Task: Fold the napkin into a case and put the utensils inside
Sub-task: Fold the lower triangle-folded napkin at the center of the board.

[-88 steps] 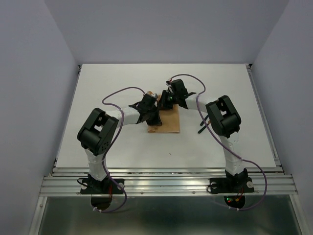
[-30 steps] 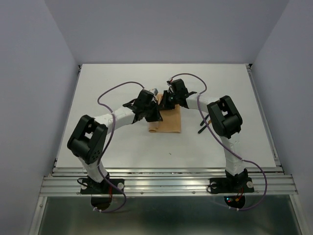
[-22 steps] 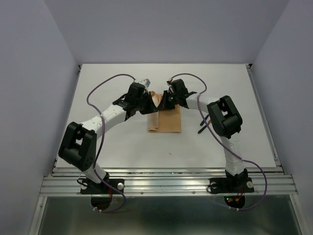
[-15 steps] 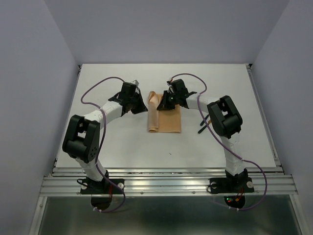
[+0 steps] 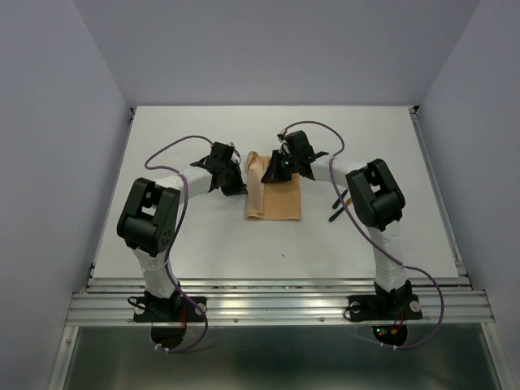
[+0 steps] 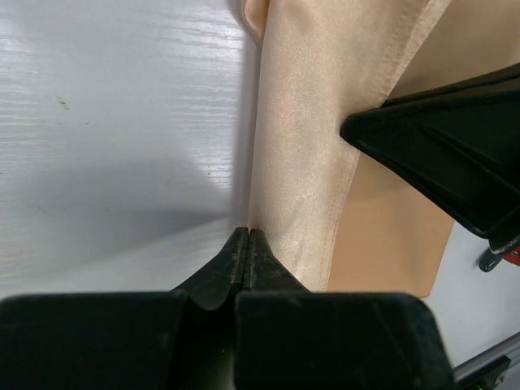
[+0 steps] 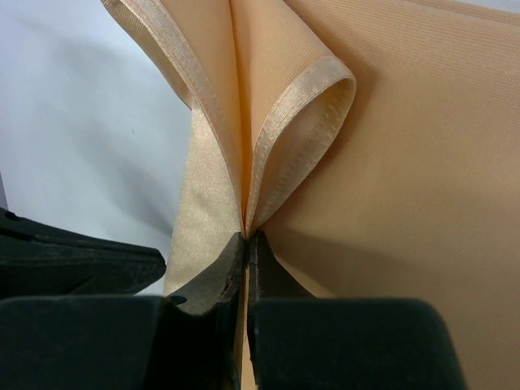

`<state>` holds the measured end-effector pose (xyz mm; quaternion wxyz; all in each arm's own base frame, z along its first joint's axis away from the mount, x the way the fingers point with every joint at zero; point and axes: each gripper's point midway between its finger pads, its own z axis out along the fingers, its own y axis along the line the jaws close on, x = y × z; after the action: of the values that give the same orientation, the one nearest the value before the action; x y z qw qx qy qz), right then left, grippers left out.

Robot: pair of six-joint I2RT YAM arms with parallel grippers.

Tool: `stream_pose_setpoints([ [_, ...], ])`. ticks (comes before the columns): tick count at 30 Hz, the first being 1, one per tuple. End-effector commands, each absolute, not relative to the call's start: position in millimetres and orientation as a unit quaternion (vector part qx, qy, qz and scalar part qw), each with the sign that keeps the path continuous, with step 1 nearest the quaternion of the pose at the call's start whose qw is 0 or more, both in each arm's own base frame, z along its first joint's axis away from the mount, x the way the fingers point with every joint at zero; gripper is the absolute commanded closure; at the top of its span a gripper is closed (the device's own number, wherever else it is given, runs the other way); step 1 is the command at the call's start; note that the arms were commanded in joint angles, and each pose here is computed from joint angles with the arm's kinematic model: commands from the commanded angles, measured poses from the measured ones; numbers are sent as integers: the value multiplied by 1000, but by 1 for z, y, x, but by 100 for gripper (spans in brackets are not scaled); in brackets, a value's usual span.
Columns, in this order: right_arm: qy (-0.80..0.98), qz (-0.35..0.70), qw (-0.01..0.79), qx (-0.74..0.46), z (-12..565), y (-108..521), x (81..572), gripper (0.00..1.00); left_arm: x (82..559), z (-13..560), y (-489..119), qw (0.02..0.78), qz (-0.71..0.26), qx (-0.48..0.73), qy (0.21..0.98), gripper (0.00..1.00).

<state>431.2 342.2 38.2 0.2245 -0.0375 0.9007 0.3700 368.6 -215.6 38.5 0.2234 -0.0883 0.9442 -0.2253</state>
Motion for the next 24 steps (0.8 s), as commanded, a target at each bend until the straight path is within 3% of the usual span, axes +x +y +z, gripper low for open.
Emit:
stream_pose_setpoints([
  [1, 882, 385, 266, -51, 79, 340, 438, 99, 388, 62, -217, 262, -227, -78, 935, 100],
  [24, 896, 328, 280, -103, 62, 328, 447, 99, 415, 59, -211, 257, -204, -87, 940, 100],
])
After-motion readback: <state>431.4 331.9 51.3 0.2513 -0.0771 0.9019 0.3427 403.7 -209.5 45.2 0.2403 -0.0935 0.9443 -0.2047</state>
